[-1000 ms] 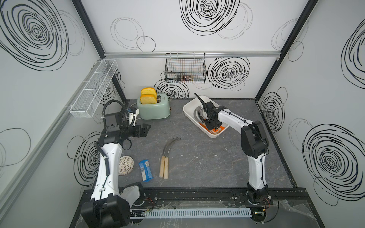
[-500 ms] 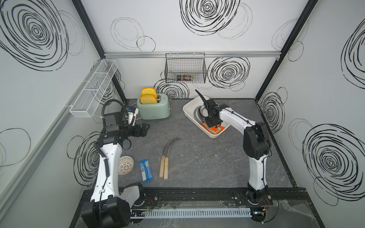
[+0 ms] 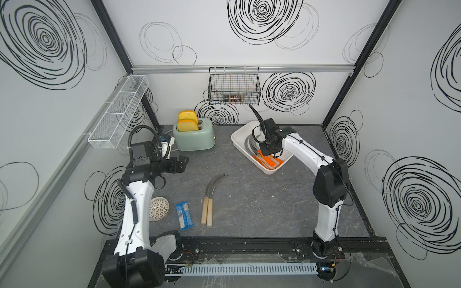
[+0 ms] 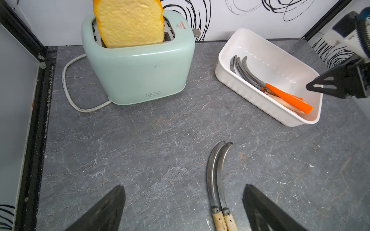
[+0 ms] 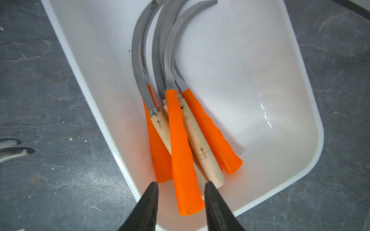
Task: Put small sickles into storage boxes
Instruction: Place the sickle in the storage box, then pick up the sickle at the center of the board.
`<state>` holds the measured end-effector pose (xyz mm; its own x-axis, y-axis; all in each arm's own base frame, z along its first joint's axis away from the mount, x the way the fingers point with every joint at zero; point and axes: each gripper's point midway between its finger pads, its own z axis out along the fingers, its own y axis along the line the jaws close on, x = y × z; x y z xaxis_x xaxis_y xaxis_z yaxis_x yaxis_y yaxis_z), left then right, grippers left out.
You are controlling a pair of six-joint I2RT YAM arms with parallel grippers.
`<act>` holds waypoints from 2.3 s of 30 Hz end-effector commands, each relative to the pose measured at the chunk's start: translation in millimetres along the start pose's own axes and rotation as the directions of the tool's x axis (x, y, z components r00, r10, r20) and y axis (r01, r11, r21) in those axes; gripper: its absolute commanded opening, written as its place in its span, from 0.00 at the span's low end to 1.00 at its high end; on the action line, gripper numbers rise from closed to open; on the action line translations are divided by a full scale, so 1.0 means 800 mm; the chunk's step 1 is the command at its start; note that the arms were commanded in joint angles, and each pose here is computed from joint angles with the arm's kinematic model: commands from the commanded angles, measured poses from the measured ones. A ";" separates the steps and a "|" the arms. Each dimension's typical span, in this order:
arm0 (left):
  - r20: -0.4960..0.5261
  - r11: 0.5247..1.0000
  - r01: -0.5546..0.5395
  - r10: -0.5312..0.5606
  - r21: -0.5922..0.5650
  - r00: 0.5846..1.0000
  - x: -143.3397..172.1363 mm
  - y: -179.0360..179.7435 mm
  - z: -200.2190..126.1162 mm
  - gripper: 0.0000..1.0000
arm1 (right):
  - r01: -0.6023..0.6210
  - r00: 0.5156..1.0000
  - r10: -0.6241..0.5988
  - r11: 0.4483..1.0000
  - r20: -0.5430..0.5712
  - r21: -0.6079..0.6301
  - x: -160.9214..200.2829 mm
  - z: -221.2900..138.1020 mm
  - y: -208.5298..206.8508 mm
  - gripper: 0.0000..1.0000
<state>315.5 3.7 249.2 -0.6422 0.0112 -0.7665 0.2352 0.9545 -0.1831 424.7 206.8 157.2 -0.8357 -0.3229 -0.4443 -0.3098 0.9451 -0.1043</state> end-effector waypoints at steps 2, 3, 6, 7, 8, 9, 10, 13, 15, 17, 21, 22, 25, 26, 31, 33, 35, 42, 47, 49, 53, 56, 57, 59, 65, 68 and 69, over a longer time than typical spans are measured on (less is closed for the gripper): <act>0.027 1.000 0.015 -0.014 -0.009 1.000 -0.020 0.001 -0.004 0.96 | 0.027 0.998 -0.022 0.996 0.052 -0.087 -0.001 -0.064 0.056 0.42; 0.025 1.000 0.023 -0.023 -0.011 0.999 -0.020 0.003 -0.002 0.96 | 0.037 0.998 -0.030 0.992 0.057 -0.117 0.003 -0.073 0.075 0.42; 0.020 0.999 0.037 -0.036 -0.017 0.999 -0.020 0.007 0.002 0.96 | 0.055 0.998 -0.045 0.975 0.053 -0.216 0.024 -0.091 0.135 0.42; 0.019 0.999 0.039 -0.038 -0.017 0.999 -0.020 0.007 0.003 0.96 | 0.057 0.998 -0.047 0.968 0.048 -0.244 0.032 -0.097 0.154 0.42; 0.020 0.999 0.039 -0.038 -0.019 0.999 -0.020 0.008 0.004 0.96 | 0.058 0.998 -0.048 0.960 0.043 -0.273 0.043 -0.102 0.174 0.42; 0.020 0.999 0.039 -0.039 -0.022 0.999 -0.020 0.009 0.005 0.96 | 0.059 0.998 -0.050 0.953 0.037 -0.296 0.054 -0.106 0.193 0.42; 0.020 0.999 0.040 -0.040 -0.026 0.999 -0.019 0.010 0.006 0.96 | 0.054 0.998 -0.046 0.948 0.032 -0.313 0.064 -0.107 0.209 0.42; 0.019 0.998 0.043 -0.042 -0.045 0.999 -0.019 0.016 0.007 0.96 | 0.033 0.999 -0.040 0.909 -0.009 -0.415 0.105 -0.110 0.267 0.42; 0.020 0.997 0.047 -0.046 -0.064 0.999 -0.018 0.021 0.006 0.96 | 0.033 0.999 -0.048 0.902 -0.023 -0.431 0.128 -0.109 0.294 0.42; 0.027 0.995 0.054 -0.052 -0.082 0.998 -0.019 0.027 0.005 0.96 | 0.025 0.997 -0.055 0.891 -0.053 -0.454 0.152 -0.103 0.324 0.43; 0.036 0.993 0.073 -0.070 -0.093 0.997 -0.021 0.034 0.001 0.96 | 0.037 0.991 -0.096 0.863 -0.092 -0.504 0.191 -0.094 0.383 0.43; 0.041 0.993 0.073 -0.070 -0.094 0.997 -0.023 0.035 -0.001 0.96 | 0.043 0.989 -0.110 0.861 -0.103 -0.507 0.199 -0.091 0.396 0.43; 0.057 0.992 0.083 -0.078 -0.100 0.995 -0.025 0.039 -0.007 0.96 | 0.054 0.981 -0.144 0.849 -0.132 -0.525 0.215 -0.080 0.427 0.43; 0.067 0.990 0.091 -0.084 -0.107 0.994 -0.027 0.042 -0.012 0.96 | 0.058 0.978 -0.154 0.844 -0.137 -0.533 0.220 -0.078 0.436 0.43; 0.102 0.987 0.114 -0.103 -0.116 0.989 -0.029 0.050 -0.025 0.96 | 0.068 0.971 -0.174 0.857 -0.162 -0.511 0.228 -0.063 0.453 0.43; 0.100 0.987 0.115 -0.104 -0.113 0.990 -0.028 0.052 -0.026 0.96 | 0.069 0.971 -0.175 0.860 -0.164 -0.506 0.229 -0.059 0.455 0.43; 0.095 0.987 0.119 -0.108 -0.111 0.990 -0.026 0.054 -0.027 0.96 | 0.073 0.970 -0.174 0.872 -0.168 -0.483 0.229 -0.054 0.452 0.43; 0.089 0.987 0.121 -0.112 -0.104 0.990 -0.019 0.058 -0.028 0.96 | 0.087 0.961 -0.188 0.904 -0.205 -0.419 0.241 -0.032 0.444 0.43; 0.105 0.985 0.135 -0.124 -0.108 0.987 -0.021 0.065 -0.034 0.96 | 0.092 0.959 -0.188 0.913 -0.211 -0.398 0.243 -0.024 0.442 0.43; 0.110 0.983 0.153 -0.142 -0.100 0.984 -0.022 0.067 -0.035 0.96 | 0.095 0.959 -0.191 0.914 -0.211 -0.394 0.242 -0.023 0.443 0.43; 0.103 0.982 0.176 -0.168 -0.073 0.980 -0.021 0.068 -0.035 0.96 | 0.100 0.956 -0.196 0.916 -0.219 -0.388 0.243 -0.018 0.444 0.43; 0.101 0.982 0.173 -0.166 -0.072 0.981 -0.020 0.068 -0.035 0.96 | 0.103 0.952 -0.201 0.920 -0.230 -0.378 0.246 -0.014 0.444 0.43; 0.103 0.983 0.171 -0.163 -0.073 0.981 -0.020 0.068 -0.036 0.96 | 0.104 0.952 -0.201 0.921 -0.230 -0.375 0.246 -0.013 0.443 0.43; 0.102 0.983 0.166 -0.158 -0.075 0.982 -0.020 0.069 -0.036 0.96 | 0.105 0.950 -0.203 0.924 -0.237 -0.367 0.248 -0.010 0.442 0.43; 0.098 0.984 0.160 -0.152 -0.075 0.983 -0.018 0.069 -0.036 0.96 | 0.110 0.944 -0.211 0.925 -0.252 -0.362 0.254 -0.001 0.445 0.43; 0.094 0.985 0.157 -0.150 -0.073 0.984 -0.017 0.068 -0.036 0.96 | 0.117 0.942 -0.215 0.930 -0.258 -0.348 0.256 0.002 0.443 0.43; 0.095 0.985 0.158 -0.151 -0.072 0.984 -0.017 0.068 -0.036 0.96 | 0.119 0.941 -0.216 0.932 -0.259 -0.343 0.256 0.004 0.442 0.43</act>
<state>314.8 63.5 256.5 -0.6196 -0.1805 -0.7639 0.0499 0.9622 -0.2678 144.2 481.0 27.6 -0.8357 -0.5188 -0.1801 -0.5473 0.8141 0.1943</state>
